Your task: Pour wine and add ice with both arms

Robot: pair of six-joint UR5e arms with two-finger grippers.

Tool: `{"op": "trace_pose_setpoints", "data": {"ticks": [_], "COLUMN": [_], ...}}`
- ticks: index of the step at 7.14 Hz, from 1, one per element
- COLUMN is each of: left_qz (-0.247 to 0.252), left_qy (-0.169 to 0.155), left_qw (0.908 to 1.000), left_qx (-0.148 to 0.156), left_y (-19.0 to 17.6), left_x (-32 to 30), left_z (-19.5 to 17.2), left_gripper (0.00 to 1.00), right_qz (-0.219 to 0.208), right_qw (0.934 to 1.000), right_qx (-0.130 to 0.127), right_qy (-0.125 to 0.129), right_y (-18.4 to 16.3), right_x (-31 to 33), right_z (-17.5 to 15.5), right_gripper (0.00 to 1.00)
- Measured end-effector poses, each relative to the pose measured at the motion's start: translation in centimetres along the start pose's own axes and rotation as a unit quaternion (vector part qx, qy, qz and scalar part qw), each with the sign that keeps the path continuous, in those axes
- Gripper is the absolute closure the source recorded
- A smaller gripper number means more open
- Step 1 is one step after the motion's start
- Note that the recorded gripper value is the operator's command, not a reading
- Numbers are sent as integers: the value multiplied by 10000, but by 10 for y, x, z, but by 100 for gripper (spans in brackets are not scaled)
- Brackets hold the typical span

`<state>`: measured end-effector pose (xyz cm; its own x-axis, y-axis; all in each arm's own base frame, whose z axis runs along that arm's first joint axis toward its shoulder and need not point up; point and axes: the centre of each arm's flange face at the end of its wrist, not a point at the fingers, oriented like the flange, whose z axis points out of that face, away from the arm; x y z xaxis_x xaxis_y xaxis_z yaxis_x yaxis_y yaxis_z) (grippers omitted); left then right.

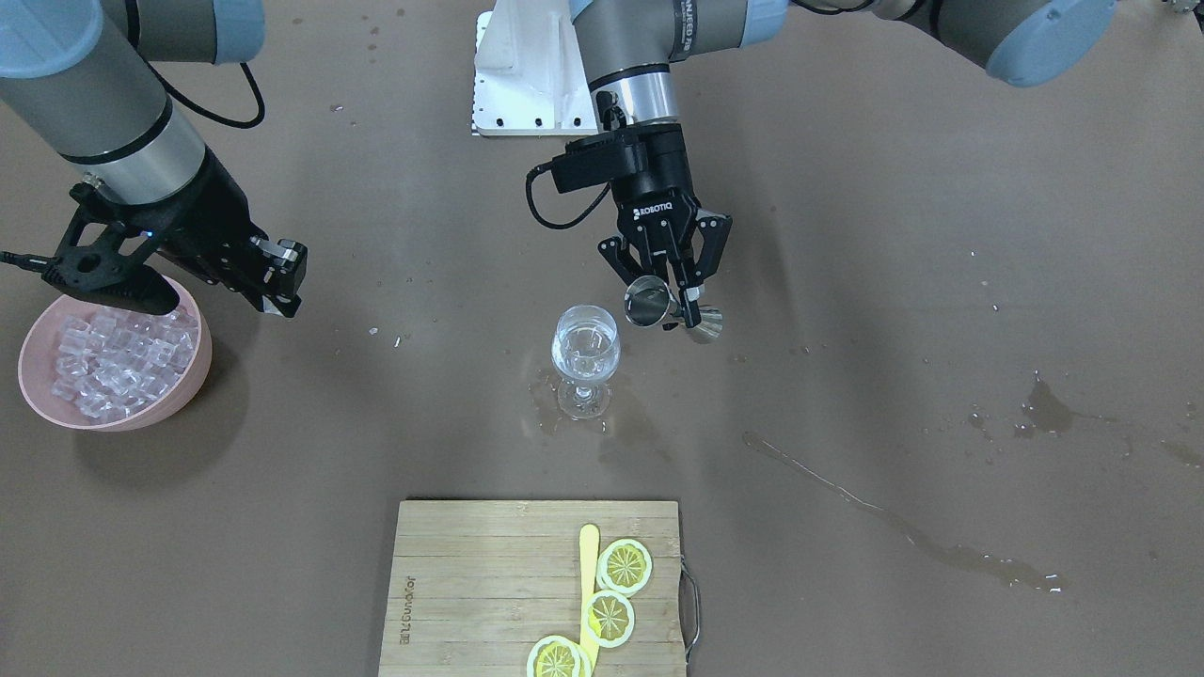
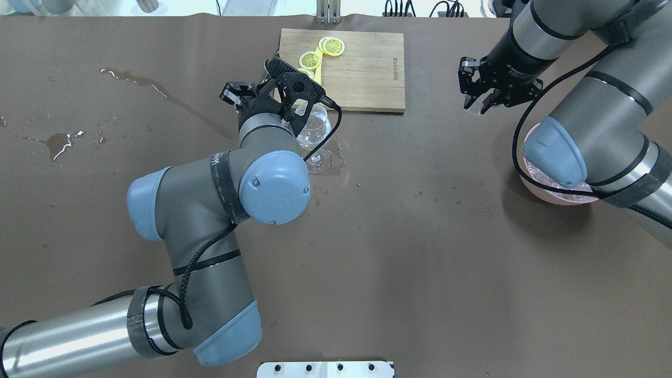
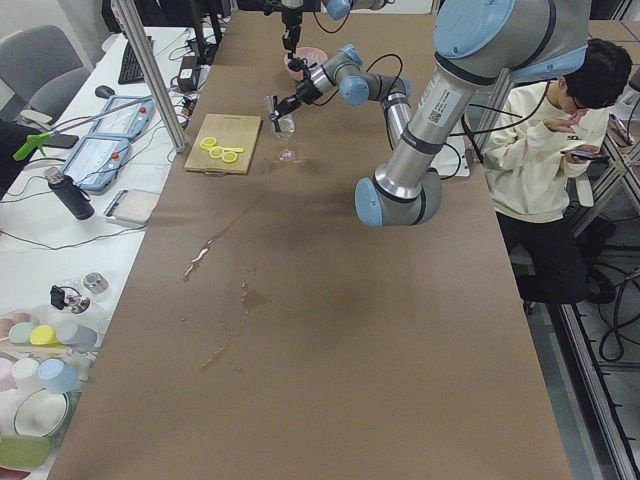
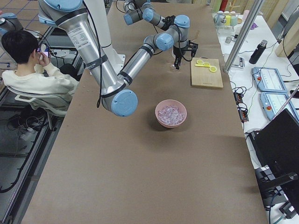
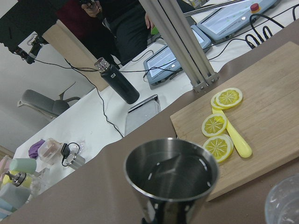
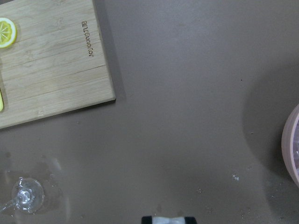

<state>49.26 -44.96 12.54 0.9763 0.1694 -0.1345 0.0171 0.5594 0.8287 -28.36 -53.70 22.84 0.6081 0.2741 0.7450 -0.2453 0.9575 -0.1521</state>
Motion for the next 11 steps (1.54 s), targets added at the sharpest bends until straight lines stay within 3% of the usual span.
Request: {"op": "trace_pose_setpoints", "data": {"ticks": [6, 11], "left_qz": [582, 1134], "left_qy": [-559, -972], "left_qw": [9967, 9884], "left_qx": [-58, -269], "left_y": [-10, 0], "left_x": [36, 42], "left_z": [-2, -1], "left_gripper": [100, 100], "right_qz": [-54, -77], "right_qw": [10000, 10000], "right_qx": [9, 12], "right_qy": [-36, -53], "right_y": [2, 3], "right_x": [2, 1], "right_z": [-3, -4], "right_gripper": [100, 100]}}
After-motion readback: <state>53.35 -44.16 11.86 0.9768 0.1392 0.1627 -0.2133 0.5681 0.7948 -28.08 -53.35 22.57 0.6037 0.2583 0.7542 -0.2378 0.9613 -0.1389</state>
